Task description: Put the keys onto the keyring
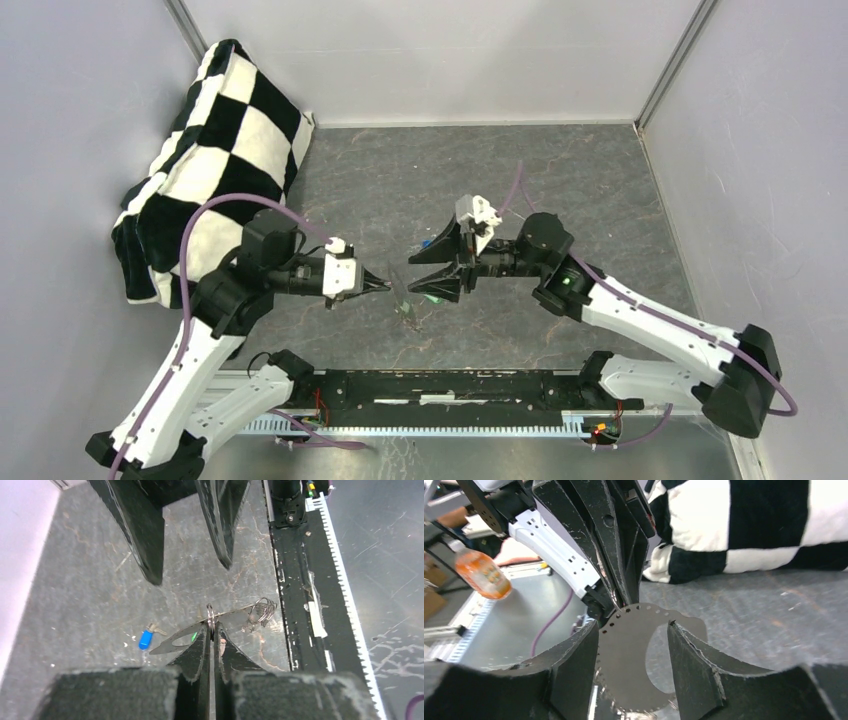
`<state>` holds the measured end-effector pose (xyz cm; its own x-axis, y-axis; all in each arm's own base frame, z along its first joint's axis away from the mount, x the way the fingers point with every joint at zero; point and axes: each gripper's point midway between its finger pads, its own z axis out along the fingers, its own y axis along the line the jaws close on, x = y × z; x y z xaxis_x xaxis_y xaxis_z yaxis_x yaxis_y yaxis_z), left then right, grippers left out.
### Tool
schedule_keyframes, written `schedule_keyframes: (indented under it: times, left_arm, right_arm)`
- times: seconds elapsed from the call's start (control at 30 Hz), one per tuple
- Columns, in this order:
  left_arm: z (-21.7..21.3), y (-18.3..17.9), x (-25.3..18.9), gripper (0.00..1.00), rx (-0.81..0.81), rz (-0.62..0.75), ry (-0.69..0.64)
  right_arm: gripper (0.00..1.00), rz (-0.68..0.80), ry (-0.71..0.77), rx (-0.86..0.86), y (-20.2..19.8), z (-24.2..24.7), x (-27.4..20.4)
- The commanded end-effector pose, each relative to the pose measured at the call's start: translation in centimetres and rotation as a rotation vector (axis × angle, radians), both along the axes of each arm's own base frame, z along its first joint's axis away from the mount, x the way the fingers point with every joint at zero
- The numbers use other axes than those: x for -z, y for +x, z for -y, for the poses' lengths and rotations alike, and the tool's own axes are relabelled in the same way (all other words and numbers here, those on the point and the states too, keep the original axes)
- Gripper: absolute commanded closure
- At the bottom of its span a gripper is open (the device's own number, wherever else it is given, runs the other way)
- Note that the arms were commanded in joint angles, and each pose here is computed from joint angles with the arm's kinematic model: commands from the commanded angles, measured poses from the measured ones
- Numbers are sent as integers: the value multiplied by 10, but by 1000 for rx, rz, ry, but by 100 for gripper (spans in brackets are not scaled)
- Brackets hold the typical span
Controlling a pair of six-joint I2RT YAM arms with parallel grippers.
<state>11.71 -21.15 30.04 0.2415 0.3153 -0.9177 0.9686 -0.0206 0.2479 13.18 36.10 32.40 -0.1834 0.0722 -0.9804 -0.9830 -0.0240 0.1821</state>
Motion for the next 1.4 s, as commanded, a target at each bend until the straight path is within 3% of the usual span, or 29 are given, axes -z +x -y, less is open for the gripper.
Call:
schedule_keyframes:
  times: [0.0, 0.33, 0.57, 0.8, 1.03, 1.37]
  left_arm:
    - [2, -5, -8, 98, 104, 189, -23]
    - [2, -4, -5, 98, 225, 415, 1]
    - [8, -6, -21, 98, 273, 455, -40]
    - [15, -14, -33, 98, 325, 414, -94]
    - [19, -16, -38, 98, 353, 411, -116]
    - [19, -15, -38, 98, 399, 559, -129]
  right_arm:
    - [40, 250, 36, 45, 1, 17, -19]
    - [48, 478, 44, 13, -6, 18, -18]
    - [57, 562, 50, -31, -21, 5, -12]
    - [64, 591, 85, 38, -20, 0, -14]
    - [64, 599, 103, 117, -12, 1, -22]
    - [63, 599, 109, 105, -19, 1, -22]
